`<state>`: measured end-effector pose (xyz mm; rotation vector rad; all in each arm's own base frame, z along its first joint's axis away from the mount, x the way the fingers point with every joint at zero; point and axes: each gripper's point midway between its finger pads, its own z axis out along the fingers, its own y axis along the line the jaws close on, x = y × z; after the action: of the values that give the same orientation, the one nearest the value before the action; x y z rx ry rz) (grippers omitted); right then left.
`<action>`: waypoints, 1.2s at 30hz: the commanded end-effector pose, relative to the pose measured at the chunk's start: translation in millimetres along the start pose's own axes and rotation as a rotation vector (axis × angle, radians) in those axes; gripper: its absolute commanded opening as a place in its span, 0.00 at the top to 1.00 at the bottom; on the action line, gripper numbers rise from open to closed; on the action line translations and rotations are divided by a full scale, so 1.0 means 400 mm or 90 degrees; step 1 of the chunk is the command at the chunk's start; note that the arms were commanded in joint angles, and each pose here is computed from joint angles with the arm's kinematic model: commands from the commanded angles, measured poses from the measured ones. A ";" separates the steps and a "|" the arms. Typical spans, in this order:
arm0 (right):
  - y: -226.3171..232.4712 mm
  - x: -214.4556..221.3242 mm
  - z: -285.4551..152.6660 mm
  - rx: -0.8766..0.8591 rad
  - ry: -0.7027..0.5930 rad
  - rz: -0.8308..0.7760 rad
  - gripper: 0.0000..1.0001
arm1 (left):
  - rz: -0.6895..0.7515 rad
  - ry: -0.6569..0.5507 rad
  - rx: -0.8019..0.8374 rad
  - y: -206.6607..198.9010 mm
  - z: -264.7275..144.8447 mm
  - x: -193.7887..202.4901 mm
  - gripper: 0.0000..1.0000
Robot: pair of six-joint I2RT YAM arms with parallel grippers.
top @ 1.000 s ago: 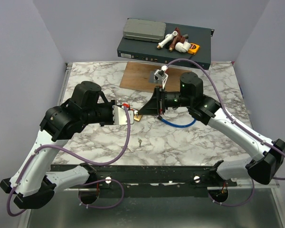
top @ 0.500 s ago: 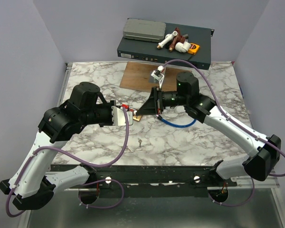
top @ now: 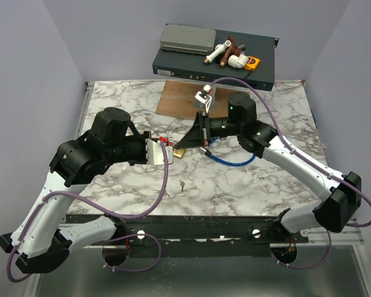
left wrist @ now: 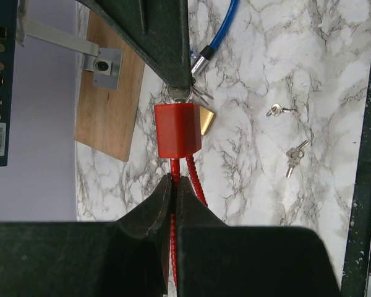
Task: Unlock with the key
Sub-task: Unlock the lock.
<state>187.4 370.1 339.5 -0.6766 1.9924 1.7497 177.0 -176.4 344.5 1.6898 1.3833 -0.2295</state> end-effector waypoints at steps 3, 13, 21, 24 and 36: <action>0.019 -0.029 0.001 -0.029 0.000 0.050 0.99 | 0.041 0.006 -0.037 0.035 -0.005 -0.007 1.00; 0.003 -0.030 0.019 -0.083 0.004 0.265 0.99 | 0.120 0.040 -0.099 0.079 0.017 0.001 1.00; -0.016 -0.058 0.032 -0.065 -0.030 0.352 0.99 | 0.173 0.045 -0.150 0.104 0.015 -0.012 1.00; -0.013 -0.065 0.030 -0.086 -0.043 0.401 0.99 | 0.176 0.040 -0.151 0.102 0.014 -0.019 1.00; -0.004 -0.079 0.024 -0.119 -0.064 0.474 0.99 | 0.191 0.032 -0.147 0.088 0.015 -0.025 1.00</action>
<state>211.7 379.9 339.4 0.1209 2.2510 2.2651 206.2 -169.6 348.8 1.7325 1.2194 0.1683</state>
